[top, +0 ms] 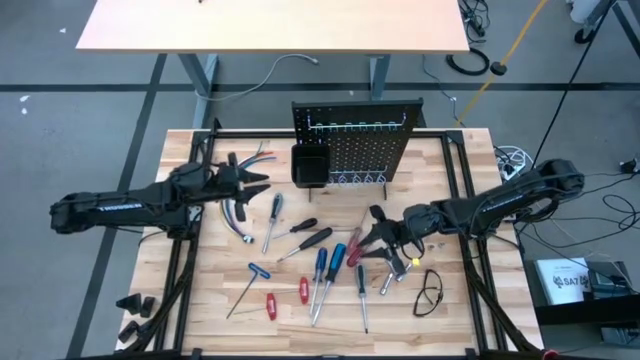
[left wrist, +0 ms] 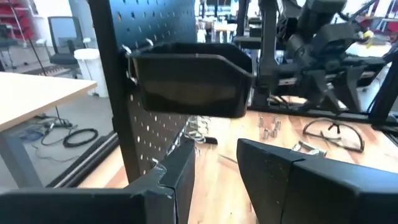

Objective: Hang tools onto peg board
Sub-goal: Put the socket in the black bin on the peg board

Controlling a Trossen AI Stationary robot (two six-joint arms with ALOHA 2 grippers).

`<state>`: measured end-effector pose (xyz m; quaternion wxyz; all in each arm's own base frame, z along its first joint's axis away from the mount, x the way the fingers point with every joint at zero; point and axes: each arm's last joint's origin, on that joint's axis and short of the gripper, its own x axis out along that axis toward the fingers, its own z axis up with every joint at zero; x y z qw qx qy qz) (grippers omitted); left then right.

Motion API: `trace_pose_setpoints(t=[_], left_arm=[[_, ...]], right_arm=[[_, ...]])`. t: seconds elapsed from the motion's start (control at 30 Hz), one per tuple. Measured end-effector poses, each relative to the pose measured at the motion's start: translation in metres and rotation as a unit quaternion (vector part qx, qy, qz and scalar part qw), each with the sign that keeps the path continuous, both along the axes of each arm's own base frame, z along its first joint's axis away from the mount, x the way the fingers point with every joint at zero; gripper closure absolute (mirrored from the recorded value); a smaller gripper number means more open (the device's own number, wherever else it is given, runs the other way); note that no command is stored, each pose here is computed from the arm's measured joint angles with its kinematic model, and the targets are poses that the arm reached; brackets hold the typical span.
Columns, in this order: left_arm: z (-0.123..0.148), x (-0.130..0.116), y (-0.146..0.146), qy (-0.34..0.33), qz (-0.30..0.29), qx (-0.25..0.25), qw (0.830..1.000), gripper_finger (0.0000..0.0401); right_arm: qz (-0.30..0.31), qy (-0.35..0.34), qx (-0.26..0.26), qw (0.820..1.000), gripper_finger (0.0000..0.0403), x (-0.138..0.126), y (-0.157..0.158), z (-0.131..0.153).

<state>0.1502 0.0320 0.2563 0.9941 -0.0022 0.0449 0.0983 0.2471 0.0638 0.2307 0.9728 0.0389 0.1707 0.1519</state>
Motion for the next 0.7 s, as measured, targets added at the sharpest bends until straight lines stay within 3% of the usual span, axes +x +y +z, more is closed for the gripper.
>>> trace_pose_setpoints(t=[0.17,0.3,0.6,0.7], left_arm=[[-0.006,0.004,0.000,0.017,-0.005,-0.032,0.999,0.0274],[-0.010,0.008,-0.002,0.028,-0.049,-0.052,0.997,0.0274],[-0.012,0.010,-0.012,0.041,-0.136,-0.036,0.989,0.0274],[-0.012,0.011,-0.015,0.040,-0.147,-0.035,0.988,0.0274]], right_arm=[[0.003,-0.002,0.037,0.999,0.0284,0.005,0.010,-0.004],[0.001,0.012,0.073,0.997,0.0284,0.007,0.018,-0.008],[-0.087,0.087,0.184,0.975,0.0285,0.010,0.025,-0.023],[-0.093,0.096,0.193,0.972,0.0285,0.009,0.025,-0.024]])
